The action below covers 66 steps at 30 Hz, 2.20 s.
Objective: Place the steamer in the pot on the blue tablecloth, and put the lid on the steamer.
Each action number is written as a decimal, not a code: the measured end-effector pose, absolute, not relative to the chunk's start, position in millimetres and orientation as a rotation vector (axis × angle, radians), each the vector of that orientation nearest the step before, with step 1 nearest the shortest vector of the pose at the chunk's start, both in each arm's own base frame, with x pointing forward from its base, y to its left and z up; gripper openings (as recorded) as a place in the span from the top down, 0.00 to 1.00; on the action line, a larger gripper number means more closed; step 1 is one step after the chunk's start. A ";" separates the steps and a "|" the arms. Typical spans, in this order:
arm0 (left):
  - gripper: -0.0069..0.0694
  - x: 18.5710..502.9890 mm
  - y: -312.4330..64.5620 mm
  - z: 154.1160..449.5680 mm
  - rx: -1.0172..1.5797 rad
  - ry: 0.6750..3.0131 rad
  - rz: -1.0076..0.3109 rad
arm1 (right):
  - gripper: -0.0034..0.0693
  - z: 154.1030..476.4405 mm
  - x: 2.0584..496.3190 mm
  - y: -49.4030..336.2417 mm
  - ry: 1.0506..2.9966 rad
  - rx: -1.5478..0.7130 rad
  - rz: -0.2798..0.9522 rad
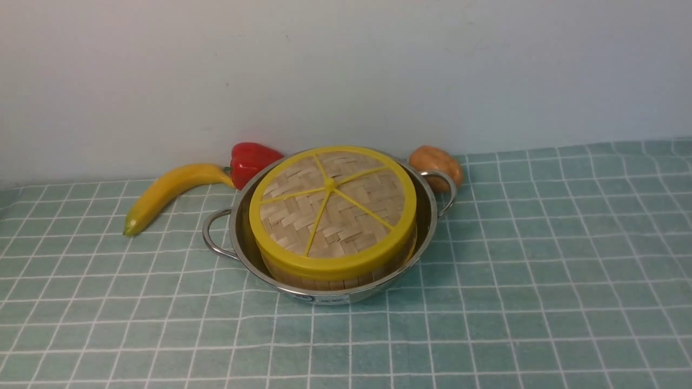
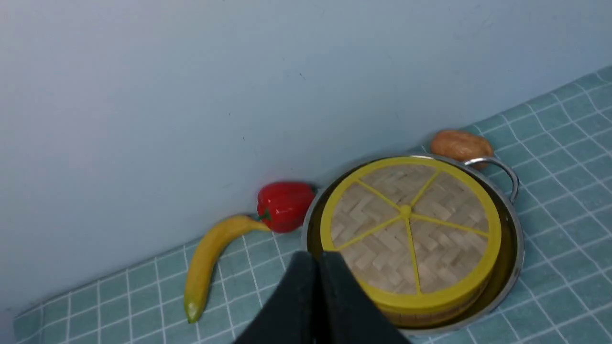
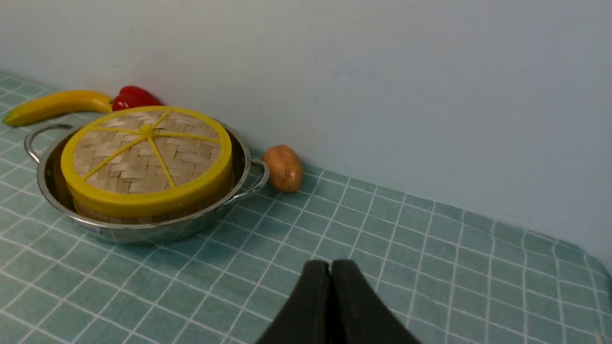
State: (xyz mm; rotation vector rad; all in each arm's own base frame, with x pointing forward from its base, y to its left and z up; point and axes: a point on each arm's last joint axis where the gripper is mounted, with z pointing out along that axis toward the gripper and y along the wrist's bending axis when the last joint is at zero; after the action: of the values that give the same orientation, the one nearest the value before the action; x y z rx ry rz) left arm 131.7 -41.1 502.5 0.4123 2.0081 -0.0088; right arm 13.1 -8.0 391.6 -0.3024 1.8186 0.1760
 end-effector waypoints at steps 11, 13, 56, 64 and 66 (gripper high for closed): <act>0.94 41.3 -6.7 374.2 0.417 1.915 -0.111 | 0.97 288.5 39.8 12.2 1.884 -0.307 0.283; 0.94 26.7 -2.5 362.0 0.393 1.864 -0.163 | 0.97 284.8 41.6 15.6 1.868 -0.293 0.331; 0.87 53.7 8.1 216.7 0.004 1.645 0.216 | 0.72 309.8 43.3 23.8 1.598 -0.178 0.564; 0.85 55.8 8.0 193.9 -0.005 1.681 0.198 | 0.66 310.1 43.3 23.7 1.596 -0.177 0.564; 0.84 55.7 7.9 194.0 0.000 1.680 0.203 | 0.63 310.1 43.3 23.7 1.596 -0.177 0.564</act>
State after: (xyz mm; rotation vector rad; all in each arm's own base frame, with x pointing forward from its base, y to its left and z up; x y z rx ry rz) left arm 55.7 7.9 194.0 0.0003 1.6800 0.2033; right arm 43.3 23.7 310.1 -0.1773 1.5960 0.5643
